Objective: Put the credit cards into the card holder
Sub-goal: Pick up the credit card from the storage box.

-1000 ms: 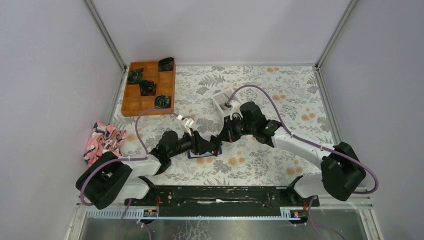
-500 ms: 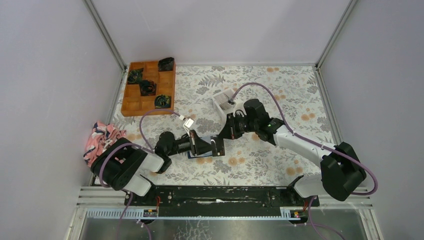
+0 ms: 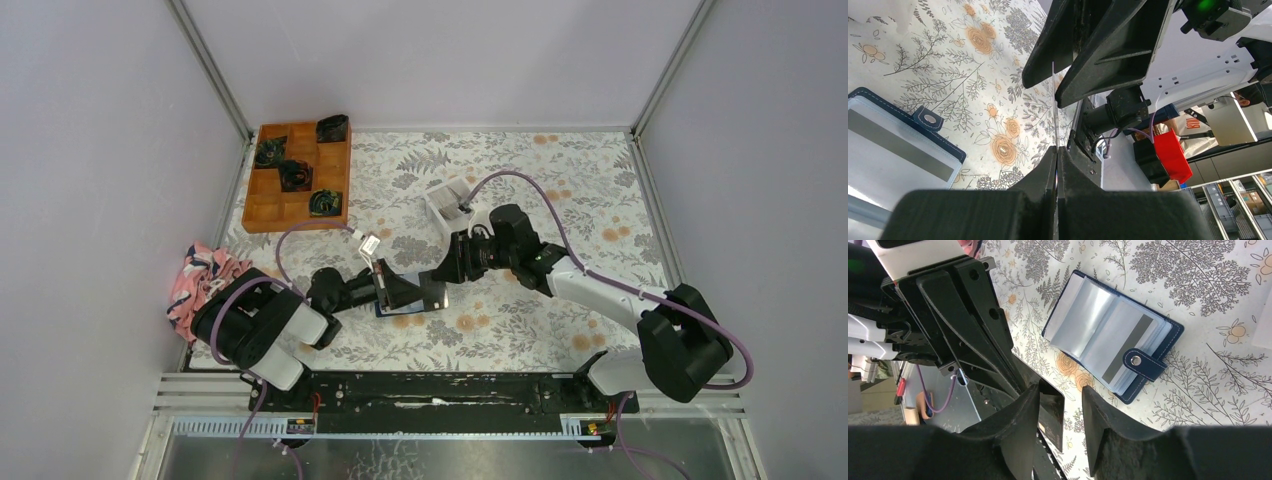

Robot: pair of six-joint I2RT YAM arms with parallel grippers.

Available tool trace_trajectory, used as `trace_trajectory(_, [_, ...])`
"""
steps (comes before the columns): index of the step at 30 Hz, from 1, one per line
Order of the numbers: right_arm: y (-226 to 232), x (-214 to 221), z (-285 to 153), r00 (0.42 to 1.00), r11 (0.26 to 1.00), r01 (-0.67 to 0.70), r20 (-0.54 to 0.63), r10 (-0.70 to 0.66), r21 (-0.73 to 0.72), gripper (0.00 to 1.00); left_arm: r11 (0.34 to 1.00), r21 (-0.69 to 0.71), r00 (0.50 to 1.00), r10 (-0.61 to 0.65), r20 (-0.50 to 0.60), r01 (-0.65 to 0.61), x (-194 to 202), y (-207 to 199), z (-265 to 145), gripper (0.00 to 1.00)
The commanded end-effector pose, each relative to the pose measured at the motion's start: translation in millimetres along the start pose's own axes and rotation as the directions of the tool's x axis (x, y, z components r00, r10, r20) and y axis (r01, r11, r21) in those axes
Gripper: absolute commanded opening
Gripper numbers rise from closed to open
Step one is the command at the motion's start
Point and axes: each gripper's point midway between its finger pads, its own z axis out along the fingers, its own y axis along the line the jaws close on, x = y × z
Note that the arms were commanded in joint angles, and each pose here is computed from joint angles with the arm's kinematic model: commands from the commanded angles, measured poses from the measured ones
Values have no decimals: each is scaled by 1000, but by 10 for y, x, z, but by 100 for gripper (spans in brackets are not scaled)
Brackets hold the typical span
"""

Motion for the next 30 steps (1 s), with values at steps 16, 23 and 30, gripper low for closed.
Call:
trace_trajectory(16, [284,-9,-5,994,977,-46,89,66,-209,14,1000,9,992,29,125,-30,-272,-55,-19,0])
trace_trajectory(23, [313,-83,-22,990,976,-55,116,81,-209,0,990,-131,987,-27,160,48,-274,256,-90,32])
trace_trajectory(30, [83,-113,67,995,1000,-23,100,22,5,0,905,-419,984,11,178,66,-256,748,-285,36])
